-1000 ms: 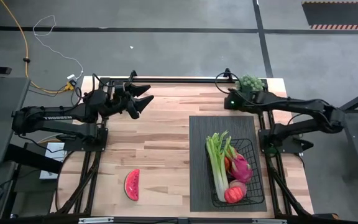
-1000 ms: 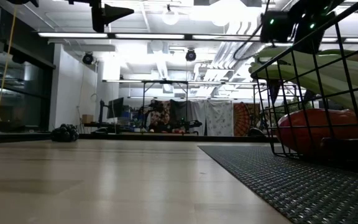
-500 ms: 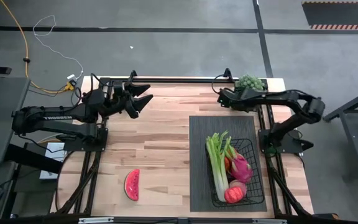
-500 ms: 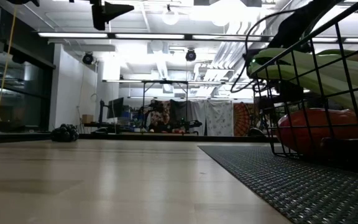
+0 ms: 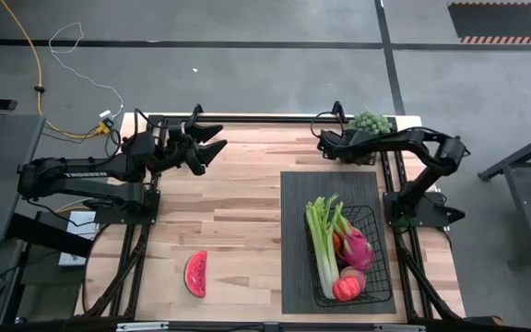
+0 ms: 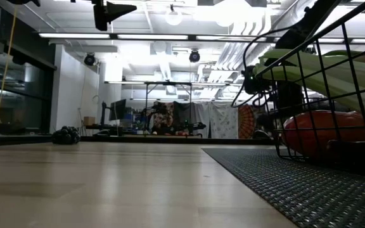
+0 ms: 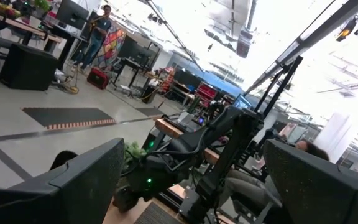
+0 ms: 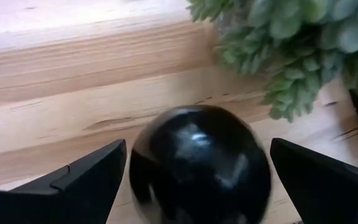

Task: Build produce basket
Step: Put the plum into the black wire basket

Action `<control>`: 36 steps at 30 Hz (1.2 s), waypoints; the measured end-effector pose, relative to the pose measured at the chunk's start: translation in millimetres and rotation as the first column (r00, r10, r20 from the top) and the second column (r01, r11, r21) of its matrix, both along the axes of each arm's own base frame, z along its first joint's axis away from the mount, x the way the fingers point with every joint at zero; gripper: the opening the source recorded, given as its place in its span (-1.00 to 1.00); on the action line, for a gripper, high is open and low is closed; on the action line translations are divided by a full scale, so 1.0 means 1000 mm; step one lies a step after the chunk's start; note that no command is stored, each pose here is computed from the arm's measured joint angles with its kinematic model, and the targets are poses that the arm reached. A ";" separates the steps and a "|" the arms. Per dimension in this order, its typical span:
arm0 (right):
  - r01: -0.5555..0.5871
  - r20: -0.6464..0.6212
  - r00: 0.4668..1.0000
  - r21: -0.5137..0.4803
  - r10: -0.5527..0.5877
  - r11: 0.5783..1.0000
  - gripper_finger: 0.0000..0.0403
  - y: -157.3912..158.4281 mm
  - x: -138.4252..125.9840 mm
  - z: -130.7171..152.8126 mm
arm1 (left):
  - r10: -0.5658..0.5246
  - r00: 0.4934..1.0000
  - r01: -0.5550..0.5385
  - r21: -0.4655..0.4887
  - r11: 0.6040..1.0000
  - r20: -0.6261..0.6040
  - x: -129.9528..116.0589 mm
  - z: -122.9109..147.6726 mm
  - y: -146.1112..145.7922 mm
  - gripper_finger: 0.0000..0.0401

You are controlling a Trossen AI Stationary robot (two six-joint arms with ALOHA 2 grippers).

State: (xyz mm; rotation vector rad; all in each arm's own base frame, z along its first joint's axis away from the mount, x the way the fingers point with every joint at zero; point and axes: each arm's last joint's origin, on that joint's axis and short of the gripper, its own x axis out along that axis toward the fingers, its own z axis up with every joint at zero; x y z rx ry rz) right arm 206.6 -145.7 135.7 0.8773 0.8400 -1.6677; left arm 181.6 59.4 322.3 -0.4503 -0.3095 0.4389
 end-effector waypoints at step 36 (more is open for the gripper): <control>-0.623 0.482 0.175 -0.621 0.858 0.476 0.30 0.115 0.035 0.154 | -0.050 0.996 0.050 -0.009 0.999 -0.078 0.002 -0.007 -0.001 0.85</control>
